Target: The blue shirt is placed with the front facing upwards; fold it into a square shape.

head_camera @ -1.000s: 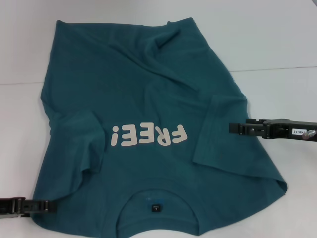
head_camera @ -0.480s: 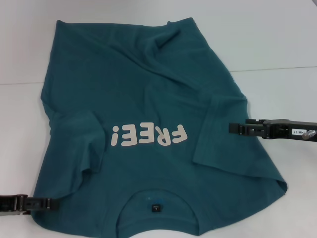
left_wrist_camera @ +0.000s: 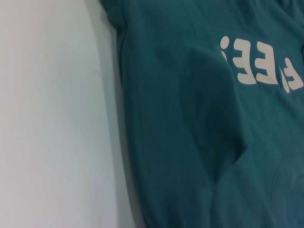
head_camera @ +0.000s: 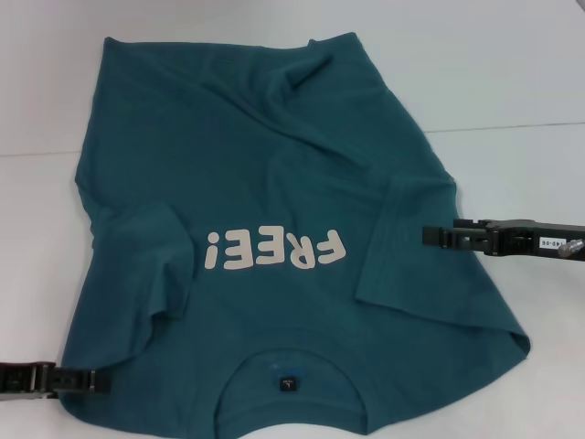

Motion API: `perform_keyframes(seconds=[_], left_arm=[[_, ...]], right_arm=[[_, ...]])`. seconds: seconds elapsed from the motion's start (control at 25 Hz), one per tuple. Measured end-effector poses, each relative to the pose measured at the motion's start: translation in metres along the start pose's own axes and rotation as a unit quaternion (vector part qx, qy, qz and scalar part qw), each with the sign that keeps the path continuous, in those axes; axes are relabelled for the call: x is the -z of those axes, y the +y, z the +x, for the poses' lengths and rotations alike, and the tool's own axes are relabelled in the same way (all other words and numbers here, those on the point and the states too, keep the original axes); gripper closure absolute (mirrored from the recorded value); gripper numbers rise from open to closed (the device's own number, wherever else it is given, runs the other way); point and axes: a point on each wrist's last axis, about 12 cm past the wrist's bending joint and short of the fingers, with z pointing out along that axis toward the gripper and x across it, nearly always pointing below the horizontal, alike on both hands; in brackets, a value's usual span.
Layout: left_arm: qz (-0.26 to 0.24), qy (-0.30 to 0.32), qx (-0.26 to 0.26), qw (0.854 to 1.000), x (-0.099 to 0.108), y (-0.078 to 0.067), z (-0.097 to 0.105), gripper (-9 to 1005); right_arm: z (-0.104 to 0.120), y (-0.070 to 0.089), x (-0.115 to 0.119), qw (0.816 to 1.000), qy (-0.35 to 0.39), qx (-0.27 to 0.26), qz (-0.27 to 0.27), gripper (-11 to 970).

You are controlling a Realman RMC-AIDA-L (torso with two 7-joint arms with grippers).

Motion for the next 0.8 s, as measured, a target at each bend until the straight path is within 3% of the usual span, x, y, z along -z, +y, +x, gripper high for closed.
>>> perform_keyframes(seconds=[0.44, 0.8], left_arm=[[-0.017, 0.006, 0.003, 1.0, -0.0002, 0.0008, -0.004, 247], [-0.02, 0.005, 0.002, 1.0, -0.001, 0.001, -0.0044, 606]], right_arm=[[-0.0011, 0.0005, -0.0006, 1.0, -0.001, 0.002, -0.001, 42], [0.0003, 0.0004, -0.0003, 1.0, -0.001, 0.001, -0.001, 43]])
